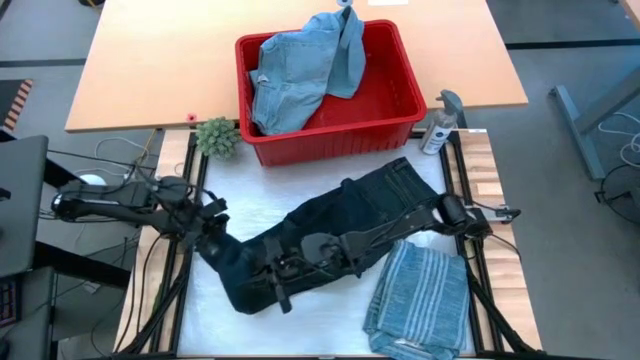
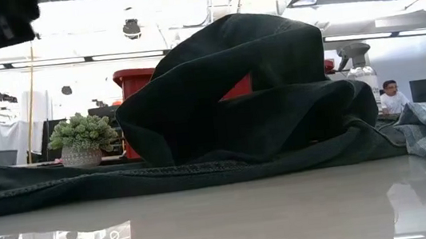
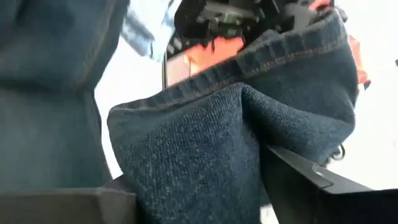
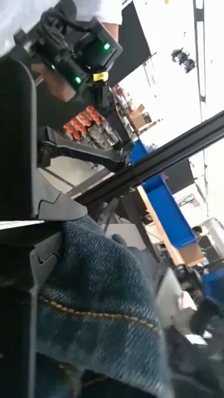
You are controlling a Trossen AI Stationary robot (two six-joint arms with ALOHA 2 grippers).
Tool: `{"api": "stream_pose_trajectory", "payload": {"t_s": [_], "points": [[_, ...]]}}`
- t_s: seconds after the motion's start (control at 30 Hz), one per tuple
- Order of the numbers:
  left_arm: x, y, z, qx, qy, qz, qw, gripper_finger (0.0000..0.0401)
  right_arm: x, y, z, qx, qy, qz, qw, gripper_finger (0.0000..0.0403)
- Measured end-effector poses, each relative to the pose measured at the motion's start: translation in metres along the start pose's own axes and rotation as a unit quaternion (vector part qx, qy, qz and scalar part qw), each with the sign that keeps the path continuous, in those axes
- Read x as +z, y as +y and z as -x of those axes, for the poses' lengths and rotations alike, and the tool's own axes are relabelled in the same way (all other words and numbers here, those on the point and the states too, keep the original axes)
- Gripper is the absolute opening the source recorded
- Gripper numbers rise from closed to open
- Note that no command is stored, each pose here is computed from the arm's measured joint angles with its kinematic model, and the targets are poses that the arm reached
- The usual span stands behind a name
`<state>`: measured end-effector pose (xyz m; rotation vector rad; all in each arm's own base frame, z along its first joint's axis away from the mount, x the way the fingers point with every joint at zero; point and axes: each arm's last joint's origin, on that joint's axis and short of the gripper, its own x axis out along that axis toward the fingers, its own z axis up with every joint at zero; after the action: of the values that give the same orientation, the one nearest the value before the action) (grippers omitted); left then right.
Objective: Fold Laundry from Bin
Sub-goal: Fold the blue denim pants
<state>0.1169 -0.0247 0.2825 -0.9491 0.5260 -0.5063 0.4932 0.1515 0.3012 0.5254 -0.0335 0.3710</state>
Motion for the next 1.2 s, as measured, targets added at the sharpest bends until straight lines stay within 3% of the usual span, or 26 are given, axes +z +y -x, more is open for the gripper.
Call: {"api": "stream_pose_trajectory", "payload": {"t_s": [0.23,0.47,0.8,0.97,1.07,1.2], "points": [[-0.026,0.014,0.019,0.081,0.061,0.049,0.994,0.0209,-0.025,-0.013,-0.025,-0.001,0.014,-0.034,0.999,0.0023],[-0.050,0.028,0.035,0.163,0.129,0.071,0.976,0.0209,-0.044,-0.020,-0.041,-0.002,0.031,-0.063,0.998,0.0023],[-0.058,0.027,0.044,0.164,0.158,0.077,0.971,0.0209,-0.063,-0.016,-0.049,0.008,0.058,-0.091,0.994,0.0022],[-0.047,-0.001,0.057,0.154,0.111,0.048,0.981,0.0209,-0.065,-0.016,-0.049,0.005,0.065,-0.089,0.994,0.0022],[-0.040,-0.016,0.072,0.207,0.039,0.022,0.977,0.0209,-0.067,-0.014,-0.049,0.006,0.071,-0.089,0.993,0.0022],[-0.036,-0.018,0.078,0.267,-0.021,0.010,0.963,0.0209,-0.066,-0.007,-0.050,0.011,0.074,-0.084,0.994,0.0022]]}}
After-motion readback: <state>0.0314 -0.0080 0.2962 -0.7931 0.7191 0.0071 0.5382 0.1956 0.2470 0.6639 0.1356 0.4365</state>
